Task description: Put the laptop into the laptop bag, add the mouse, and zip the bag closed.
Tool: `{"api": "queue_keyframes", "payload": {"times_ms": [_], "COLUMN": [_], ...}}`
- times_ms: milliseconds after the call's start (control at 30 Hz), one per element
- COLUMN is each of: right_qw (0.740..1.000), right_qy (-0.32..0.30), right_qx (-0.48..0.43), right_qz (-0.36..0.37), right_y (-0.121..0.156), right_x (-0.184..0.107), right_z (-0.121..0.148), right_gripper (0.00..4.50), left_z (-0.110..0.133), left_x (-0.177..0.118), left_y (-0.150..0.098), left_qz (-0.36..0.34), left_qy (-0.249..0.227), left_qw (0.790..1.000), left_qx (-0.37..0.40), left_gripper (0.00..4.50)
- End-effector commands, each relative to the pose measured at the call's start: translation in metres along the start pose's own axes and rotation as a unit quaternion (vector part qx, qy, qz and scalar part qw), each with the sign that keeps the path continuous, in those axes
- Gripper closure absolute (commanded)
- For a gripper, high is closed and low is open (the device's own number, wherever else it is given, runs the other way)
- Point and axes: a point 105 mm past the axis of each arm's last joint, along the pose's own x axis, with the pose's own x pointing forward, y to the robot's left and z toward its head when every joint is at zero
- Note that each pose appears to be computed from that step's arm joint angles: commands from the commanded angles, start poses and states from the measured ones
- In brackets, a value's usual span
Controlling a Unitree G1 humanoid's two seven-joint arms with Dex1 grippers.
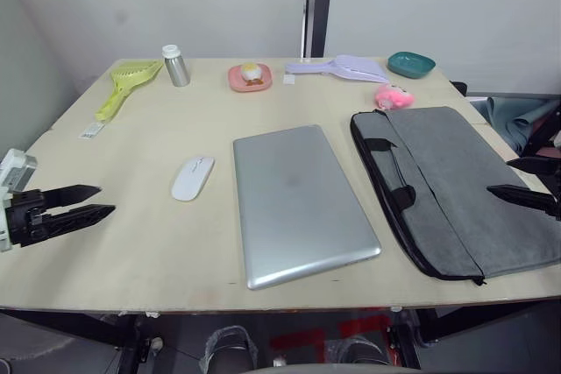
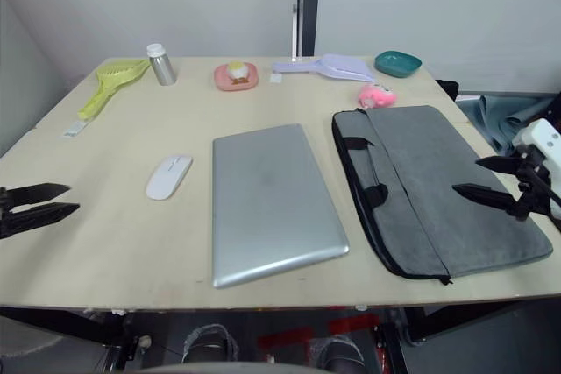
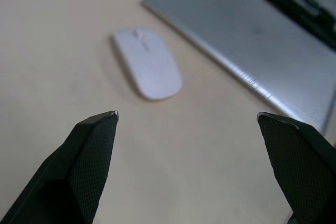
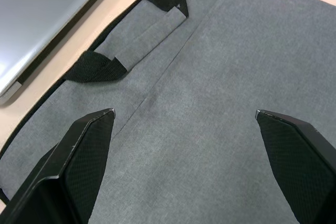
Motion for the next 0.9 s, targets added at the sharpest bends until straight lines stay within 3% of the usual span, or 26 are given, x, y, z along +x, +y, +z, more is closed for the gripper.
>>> {"api": "queue_keyframes", "payload": {"times_ms": [33, 233, 467, 633, 800, 900], "right_qw": [0.997, 0.994, 0.988, 0.982, 0.971, 0.967], "right_qy": [-0.065, -0.085, -0.040, -0.018, -0.018, 0.010], "right_qx": [-0.025, -0.026, -0.082, -0.132, -0.161, -0.203], "right_qz": [0.018, 0.058, 0.125, 0.134, 0.174, 0.154], "right_y": [0.012, 0.032, 0.059, 0.063, 0.078, 0.074], "right_x": [0.002, 0.027, 0.091, 0.139, 0.171, 0.193], "right_z": [0.035, 0.055, 0.051, 0.049, 0.053, 0.047], "right_gripper": [0.00, 1.92, 4.36, 4.46, 4.46, 4.46], "left_z": [0.013, -0.004, -0.038, -0.049, -0.049, -0.061], "left_x": [0.022, 0.052, 0.103, 0.128, 0.146, 0.152], "left_y": [-0.024, -0.051, -0.060, -0.052, -0.047, -0.040], "left_qz": [-0.064, -0.126, -0.132, -0.103, -0.090, -0.059], "left_qy": [-0.037, -0.022, 0.009, 0.020, 0.038, 0.063], "left_qw": [0.997, 0.990, 0.966, 0.939, 0.925, 0.923], "left_qx": [-0.003, -0.055, -0.223, -0.327, -0.368, -0.376], "left_gripper": [0.04, 0.00, 0.00, 0.00, 0.00, 0.00]}}
